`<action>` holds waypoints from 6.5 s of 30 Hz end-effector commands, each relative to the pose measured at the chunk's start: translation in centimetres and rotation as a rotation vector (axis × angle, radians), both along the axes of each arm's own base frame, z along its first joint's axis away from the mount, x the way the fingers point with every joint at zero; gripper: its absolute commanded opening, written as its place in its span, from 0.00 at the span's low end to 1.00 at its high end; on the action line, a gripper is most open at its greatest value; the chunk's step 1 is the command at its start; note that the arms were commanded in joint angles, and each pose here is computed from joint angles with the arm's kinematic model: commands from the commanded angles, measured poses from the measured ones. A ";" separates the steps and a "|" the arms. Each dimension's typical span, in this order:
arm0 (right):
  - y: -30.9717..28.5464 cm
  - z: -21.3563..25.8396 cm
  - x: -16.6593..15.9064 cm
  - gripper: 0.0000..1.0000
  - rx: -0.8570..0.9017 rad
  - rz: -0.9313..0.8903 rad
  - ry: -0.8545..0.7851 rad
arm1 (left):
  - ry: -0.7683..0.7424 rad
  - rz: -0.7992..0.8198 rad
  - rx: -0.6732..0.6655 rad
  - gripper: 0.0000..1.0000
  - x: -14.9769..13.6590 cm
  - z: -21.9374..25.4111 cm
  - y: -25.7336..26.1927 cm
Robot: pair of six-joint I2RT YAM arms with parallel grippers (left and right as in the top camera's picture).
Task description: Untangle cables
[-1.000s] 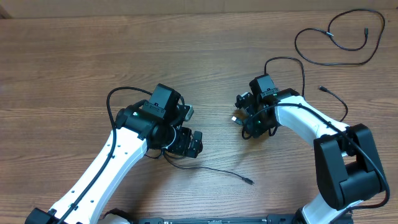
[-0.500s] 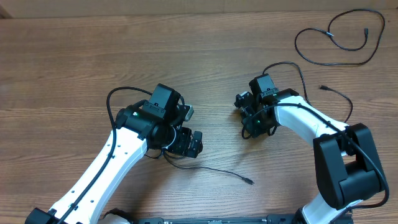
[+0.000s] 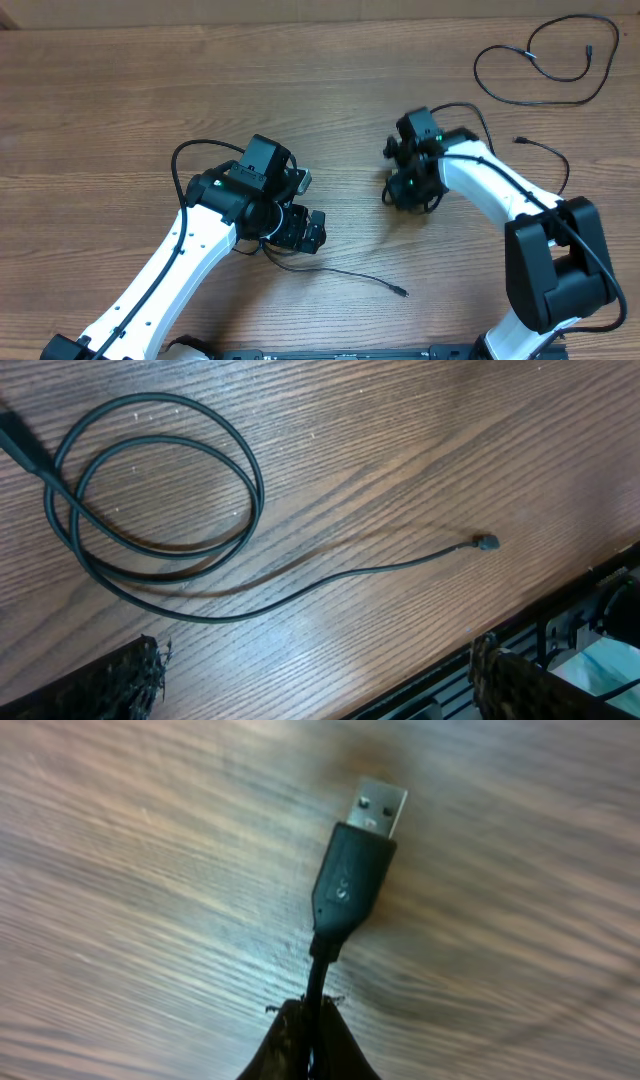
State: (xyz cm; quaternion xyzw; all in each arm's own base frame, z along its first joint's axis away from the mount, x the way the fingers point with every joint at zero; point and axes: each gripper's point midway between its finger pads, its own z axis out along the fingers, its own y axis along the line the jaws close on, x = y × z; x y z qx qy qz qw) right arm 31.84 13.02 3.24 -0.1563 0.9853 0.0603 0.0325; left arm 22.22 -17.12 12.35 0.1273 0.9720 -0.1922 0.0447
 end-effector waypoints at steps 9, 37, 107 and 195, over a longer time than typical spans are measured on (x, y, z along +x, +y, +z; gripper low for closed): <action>-4.3 10.4 4.9 0.04 0.073 -0.692 -0.205 | -0.036 -0.002 -0.014 1.00 0.4 1.0 -0.3; -27.8 15.9 -0.2 0.04 -0.143 -1.326 -0.374 | -0.036 -0.002 -0.014 1.00 0.4 1.0 -0.3; -11.4 -3.4 -8.8 0.31 -0.043 -1.550 0.062 | -0.036 -0.002 -0.014 1.00 0.4 1.0 -0.3; -19.6 0.6 0.4 0.77 0.012 -1.540 0.147 | -0.036 -0.002 -0.014 1.00 0.4 1.0 -0.3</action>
